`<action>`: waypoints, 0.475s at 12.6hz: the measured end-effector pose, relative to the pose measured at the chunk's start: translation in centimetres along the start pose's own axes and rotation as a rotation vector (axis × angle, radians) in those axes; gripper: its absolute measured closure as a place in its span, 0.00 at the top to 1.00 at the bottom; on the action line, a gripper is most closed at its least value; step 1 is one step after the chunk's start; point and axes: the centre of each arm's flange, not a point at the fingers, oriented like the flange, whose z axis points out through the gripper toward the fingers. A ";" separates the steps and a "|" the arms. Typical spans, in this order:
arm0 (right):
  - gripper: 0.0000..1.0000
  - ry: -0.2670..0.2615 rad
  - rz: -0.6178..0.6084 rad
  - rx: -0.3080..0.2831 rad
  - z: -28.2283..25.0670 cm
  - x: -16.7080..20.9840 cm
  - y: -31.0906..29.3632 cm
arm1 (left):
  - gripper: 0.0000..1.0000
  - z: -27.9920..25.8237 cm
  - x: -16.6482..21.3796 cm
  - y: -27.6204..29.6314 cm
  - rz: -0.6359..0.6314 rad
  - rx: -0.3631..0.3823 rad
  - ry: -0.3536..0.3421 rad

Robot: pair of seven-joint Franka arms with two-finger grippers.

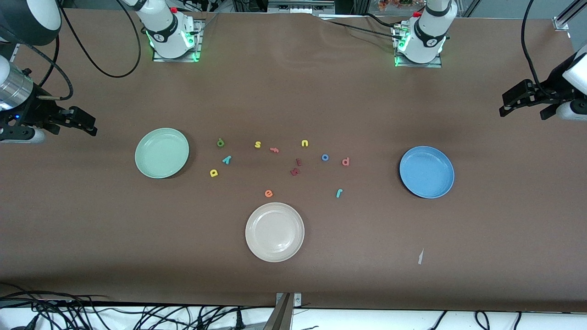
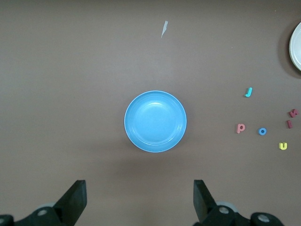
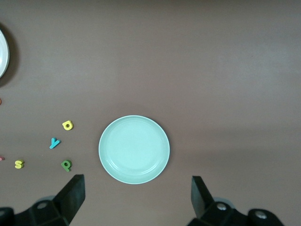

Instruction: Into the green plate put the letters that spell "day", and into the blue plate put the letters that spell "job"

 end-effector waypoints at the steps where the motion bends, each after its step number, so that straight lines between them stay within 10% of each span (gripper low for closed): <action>1: 1.00 0.000 0.000 0.000 0.0 0.0 0.0 | 1.00 -0.1 0.0 0.0 0.000 0.000 0.001; 6: 1.00 0.000 0.000 0.000 0.0 0.0 0.0 | 1.00 -0.2 0.0 -0.4 -0.006 0.000 0.003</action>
